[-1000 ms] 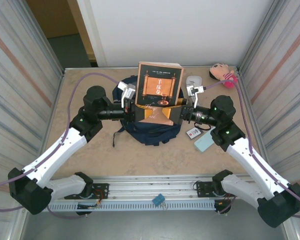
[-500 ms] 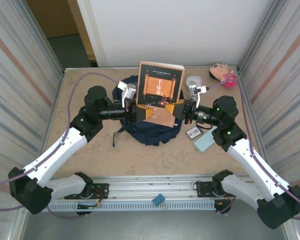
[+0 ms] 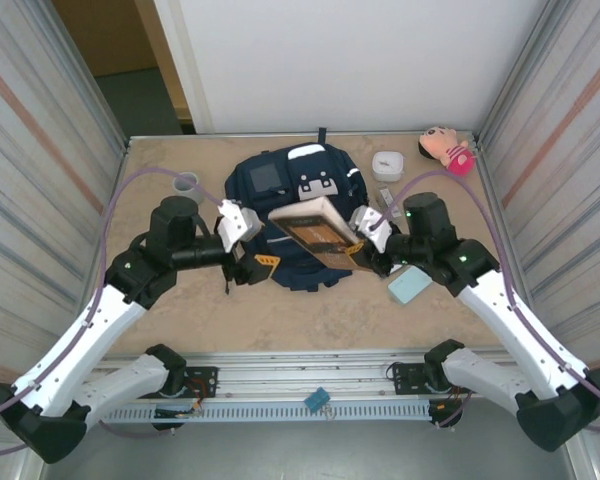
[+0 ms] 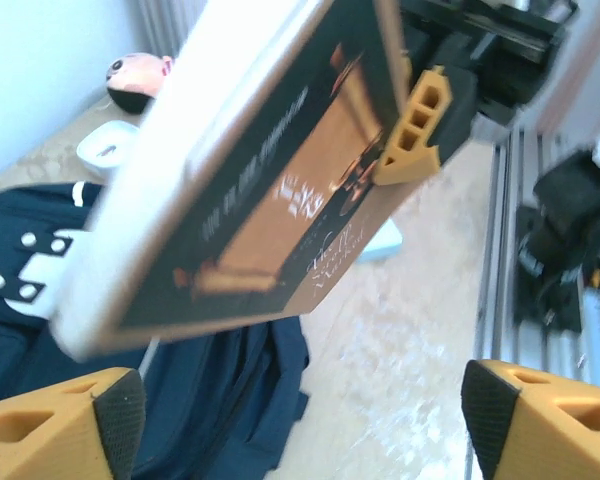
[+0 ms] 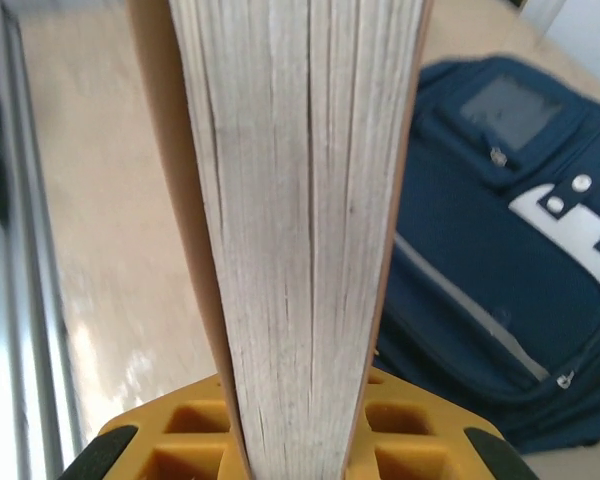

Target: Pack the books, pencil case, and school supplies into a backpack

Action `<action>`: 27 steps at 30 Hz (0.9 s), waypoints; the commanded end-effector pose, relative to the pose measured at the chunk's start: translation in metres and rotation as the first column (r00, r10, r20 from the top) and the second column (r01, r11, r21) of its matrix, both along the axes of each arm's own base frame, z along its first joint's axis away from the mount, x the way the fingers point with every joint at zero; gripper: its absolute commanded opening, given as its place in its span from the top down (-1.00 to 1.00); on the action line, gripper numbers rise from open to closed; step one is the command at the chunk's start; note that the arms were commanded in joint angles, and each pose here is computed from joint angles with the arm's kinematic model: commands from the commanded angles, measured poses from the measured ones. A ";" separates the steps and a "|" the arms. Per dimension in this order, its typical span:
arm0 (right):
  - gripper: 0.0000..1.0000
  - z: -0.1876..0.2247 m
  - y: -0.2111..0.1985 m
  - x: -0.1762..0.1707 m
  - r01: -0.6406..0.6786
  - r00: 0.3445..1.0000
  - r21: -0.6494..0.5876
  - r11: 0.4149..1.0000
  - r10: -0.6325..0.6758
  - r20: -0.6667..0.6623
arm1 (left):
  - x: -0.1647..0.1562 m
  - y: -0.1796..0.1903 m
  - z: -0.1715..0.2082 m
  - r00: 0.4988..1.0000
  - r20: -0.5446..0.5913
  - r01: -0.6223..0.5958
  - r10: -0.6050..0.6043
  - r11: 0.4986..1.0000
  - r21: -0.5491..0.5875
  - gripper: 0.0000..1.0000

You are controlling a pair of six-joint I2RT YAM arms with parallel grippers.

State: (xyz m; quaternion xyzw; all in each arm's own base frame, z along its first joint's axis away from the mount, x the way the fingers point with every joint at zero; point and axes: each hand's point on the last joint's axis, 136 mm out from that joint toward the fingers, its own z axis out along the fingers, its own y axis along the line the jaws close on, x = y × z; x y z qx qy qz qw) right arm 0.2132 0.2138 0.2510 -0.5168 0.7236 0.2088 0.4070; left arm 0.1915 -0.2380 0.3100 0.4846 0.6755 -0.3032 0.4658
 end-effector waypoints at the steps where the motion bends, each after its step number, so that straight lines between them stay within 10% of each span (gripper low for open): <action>1: 1.00 -0.012 -0.003 -0.002 -0.118 0.977 -0.238 0.964 0.155 0.145 | -0.016 0.000 -0.016 0.979 0.147 0.120 -0.138 0.985 0.122 -0.74; 13: 1.00 -0.002 0.046 -0.018 -0.345 0.921 -0.172 0.923 0.368 0.127 | -0.002 -0.016 -0.052 0.980 0.062 0.174 -0.189 0.965 0.197 -0.91; 17: 1.00 0.008 0.050 -0.012 -0.343 0.930 -0.102 0.934 0.353 0.104 | -0.007 -0.017 -0.058 0.978 0.040 0.195 -0.206 0.963 0.186 -0.41; 21: 0.45 0.025 0.050 -0.006 -0.327 0.940 0.011 0.945 0.323 0.111 | -0.018 -0.023 -0.046 0.970 0.039 0.236 -0.240 0.967 0.093 0.91; 27: -0.45 0.055 0.015 0.021 -0.085 0.996 0.333 0.939 0.080 0.029 | -0.021 -0.024 -0.004 0.969 0.076 0.243 -0.234 0.961 -0.134 1.00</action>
